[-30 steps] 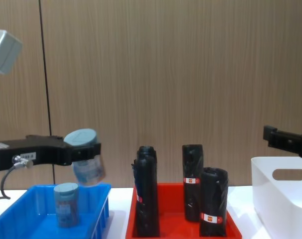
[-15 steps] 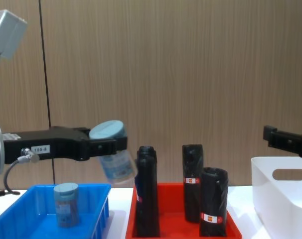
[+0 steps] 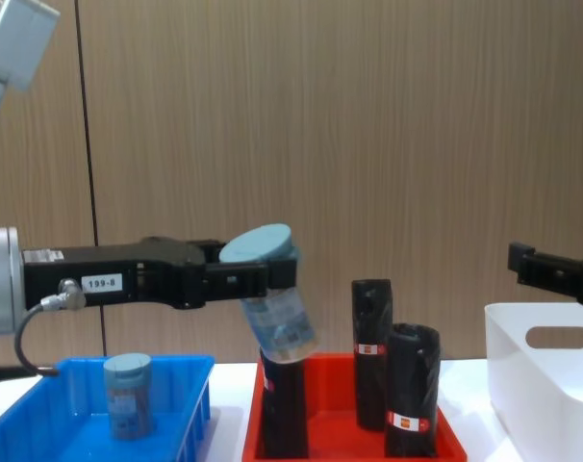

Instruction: Pick the cotton swabs from the blue box and place them into the white box.

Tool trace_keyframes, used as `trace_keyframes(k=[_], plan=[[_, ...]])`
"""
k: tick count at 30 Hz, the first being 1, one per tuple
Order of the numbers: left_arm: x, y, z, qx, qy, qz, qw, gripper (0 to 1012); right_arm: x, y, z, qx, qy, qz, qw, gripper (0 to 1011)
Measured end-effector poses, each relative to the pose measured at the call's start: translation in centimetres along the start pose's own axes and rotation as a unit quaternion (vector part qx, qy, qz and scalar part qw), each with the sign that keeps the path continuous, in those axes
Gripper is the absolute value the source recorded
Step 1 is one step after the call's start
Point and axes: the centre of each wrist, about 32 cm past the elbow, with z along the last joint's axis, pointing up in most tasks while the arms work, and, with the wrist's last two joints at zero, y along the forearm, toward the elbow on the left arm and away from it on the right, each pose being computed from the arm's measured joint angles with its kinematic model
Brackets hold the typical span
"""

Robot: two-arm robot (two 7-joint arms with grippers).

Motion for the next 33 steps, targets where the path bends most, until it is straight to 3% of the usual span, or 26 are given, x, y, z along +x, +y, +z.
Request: trace_keyframes(k=[9,27,33], plan=[[0.01,-0.26,0.11,0.004,0.007,-0.033,0.9994,660,0.0,0.0,0.0,0.0,0.0,0.0,1.0,1002],[0.06,-0.15,0.12,0.015,0.014,-0.044,0.9988,660,0.0,0.01,0.01,0.0,-0.001,0.001,1.0,1002],[0.08,-0.13,0.12,0.017,0.015,-0.045,0.9987,660,0.07,0.04,0.09,-0.006,-0.017,0.007,0.9998,1002]])
